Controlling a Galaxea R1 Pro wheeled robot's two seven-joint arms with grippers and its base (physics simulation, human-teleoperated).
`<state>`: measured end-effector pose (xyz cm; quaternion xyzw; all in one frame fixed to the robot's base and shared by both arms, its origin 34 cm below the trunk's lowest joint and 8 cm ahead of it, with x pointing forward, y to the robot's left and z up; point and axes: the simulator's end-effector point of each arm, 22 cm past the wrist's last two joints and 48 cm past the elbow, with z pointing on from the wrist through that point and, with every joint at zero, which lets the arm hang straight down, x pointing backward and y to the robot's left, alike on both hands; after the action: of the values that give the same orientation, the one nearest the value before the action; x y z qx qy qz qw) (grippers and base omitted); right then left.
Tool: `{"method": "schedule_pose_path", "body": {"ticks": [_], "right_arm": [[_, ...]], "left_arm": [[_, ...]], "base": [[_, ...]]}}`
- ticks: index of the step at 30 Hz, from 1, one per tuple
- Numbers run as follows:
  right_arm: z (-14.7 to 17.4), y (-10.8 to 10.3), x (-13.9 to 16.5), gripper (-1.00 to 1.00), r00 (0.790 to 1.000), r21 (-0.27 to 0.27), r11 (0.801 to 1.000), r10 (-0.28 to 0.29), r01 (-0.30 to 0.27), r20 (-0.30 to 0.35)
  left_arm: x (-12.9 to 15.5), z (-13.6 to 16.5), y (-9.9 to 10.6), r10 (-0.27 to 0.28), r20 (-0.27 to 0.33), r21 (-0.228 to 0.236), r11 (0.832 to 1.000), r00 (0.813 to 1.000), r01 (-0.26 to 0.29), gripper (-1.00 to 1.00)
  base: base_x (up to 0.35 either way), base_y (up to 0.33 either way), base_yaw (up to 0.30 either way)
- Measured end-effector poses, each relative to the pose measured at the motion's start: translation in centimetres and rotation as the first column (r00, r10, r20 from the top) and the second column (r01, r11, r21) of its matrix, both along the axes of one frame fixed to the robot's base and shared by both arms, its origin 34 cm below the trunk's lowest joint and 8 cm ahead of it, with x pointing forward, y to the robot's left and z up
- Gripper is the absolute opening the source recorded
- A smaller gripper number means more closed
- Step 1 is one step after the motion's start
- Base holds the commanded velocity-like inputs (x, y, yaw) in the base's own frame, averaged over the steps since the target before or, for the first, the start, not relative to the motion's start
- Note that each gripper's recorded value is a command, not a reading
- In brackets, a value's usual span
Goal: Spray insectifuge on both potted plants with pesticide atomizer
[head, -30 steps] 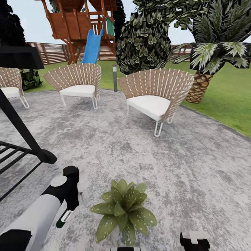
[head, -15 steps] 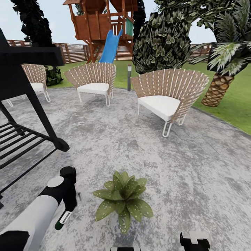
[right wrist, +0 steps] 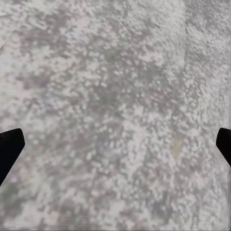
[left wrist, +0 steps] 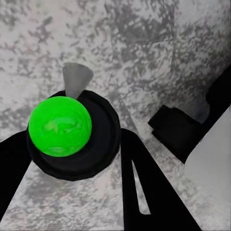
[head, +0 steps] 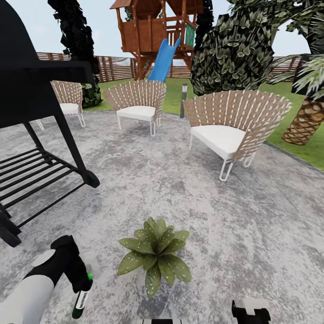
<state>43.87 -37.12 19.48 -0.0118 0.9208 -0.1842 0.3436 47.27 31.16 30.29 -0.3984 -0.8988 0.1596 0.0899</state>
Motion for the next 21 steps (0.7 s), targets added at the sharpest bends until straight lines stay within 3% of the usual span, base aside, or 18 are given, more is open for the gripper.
{"method": "schedule_pose_path", "body": {"ticks": [2,4,7,12,21], "right_arm": [[0.0,0.0,0.0,1.00,1.000,0.000,1.000,0.000,0.000,0.000],[0.0,0.0,0.0,1.00,1.000,0.000,1.000,0.000,0.000,0.000],[0.0,0.0,-0.1,1.00,1.000,0.000,1.000,0.001,-0.001,-0.001],[-0.1,0.0,-0.1,1.00,1.000,0.001,1.000,0.004,-0.004,-0.003],[-0.1,0.0,-0.1,1.00,1.000,0.001,1.000,0.004,-0.004,-0.003]], "left_arm": [[0.7,0.3,0.1,0.026,0.061,-0.100,0.995,0.998,-0.020,-1.00],[1.0,0.4,0.2,0.028,0.085,-0.124,0.992,0.996,-0.017,-1.00],[2.0,-0.7,1.1,0.039,0.156,-0.088,0.996,0.987,-0.025,-1.00],[1.8,-2.4,1.8,0.041,0.200,-0.038,0.999,0.979,-0.034,-1.00],[2.8,-2.0,0.1,0.037,0.254,-0.121,0.993,0.967,-0.006,-1.00]], "base": [[-0.220,-0.211,0.082],[-0.237,-0.203,0.031],[-0.258,-0.197,0.006],[-0.271,-0.177,0.001],[-0.274,-0.167,0.000]]}}
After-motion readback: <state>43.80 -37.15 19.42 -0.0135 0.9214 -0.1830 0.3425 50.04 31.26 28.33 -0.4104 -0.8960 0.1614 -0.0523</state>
